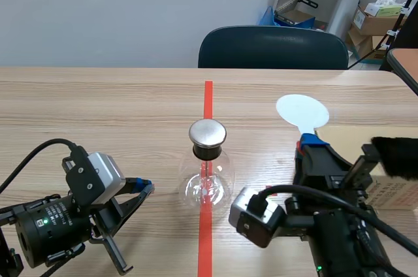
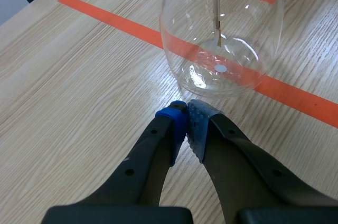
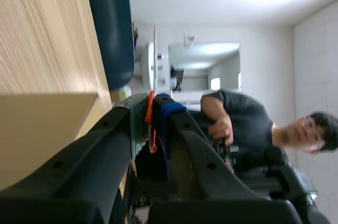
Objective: Do the electroscope experiment
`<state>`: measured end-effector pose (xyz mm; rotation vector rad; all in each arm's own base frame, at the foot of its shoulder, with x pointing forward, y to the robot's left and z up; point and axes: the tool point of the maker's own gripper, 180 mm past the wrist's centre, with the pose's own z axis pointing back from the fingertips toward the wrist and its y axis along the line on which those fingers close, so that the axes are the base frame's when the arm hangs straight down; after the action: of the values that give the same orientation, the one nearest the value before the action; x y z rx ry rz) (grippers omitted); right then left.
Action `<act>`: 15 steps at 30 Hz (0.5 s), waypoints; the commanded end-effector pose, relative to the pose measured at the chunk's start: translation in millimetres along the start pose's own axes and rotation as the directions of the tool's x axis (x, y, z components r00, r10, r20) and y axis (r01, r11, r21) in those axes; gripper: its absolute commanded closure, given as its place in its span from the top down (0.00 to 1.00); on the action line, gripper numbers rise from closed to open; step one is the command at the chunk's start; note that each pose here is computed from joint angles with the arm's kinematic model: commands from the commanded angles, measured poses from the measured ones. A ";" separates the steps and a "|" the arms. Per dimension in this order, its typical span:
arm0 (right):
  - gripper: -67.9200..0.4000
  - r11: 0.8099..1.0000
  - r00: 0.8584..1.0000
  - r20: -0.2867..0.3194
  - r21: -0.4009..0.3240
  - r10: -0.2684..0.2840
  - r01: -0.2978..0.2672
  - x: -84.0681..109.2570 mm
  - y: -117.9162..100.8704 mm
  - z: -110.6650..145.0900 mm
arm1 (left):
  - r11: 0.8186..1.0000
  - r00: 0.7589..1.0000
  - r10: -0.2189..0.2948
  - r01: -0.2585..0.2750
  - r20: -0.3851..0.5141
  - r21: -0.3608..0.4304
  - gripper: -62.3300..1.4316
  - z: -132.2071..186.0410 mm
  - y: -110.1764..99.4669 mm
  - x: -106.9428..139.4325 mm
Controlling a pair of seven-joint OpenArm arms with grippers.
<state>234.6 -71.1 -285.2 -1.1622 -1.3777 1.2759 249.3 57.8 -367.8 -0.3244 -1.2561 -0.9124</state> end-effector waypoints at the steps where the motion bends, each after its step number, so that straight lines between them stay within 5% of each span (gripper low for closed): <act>1: 0.03 1.000 0.999 0.034 -0.018 0.012 -0.012 2.4 -4.4 -1.6 | 1.000 0.999 0.000 0.001 0.034 -0.001 0.04 -1.7 -0.7 10.1; 7: 0.03 1.000 0.978 0.206 -0.018 0.015 -0.012 33.5 -4.0 2.2 | 1.000 0.999 -0.002 0.002 0.034 -0.001 0.04 -1.8 -0.3 10.2; 15: 0.03 1.000 0.916 0.402 -0.018 0.018 -0.012 68.7 -3.4 13.5 | 1.000 0.999 -0.009 0.008 0.039 0.022 0.04 -2.1 8.9 12.2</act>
<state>209.0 -2.6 -284.9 -0.9308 -1.6680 1.5731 250.9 59.1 -366.9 -0.3192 -1.2596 -0.9122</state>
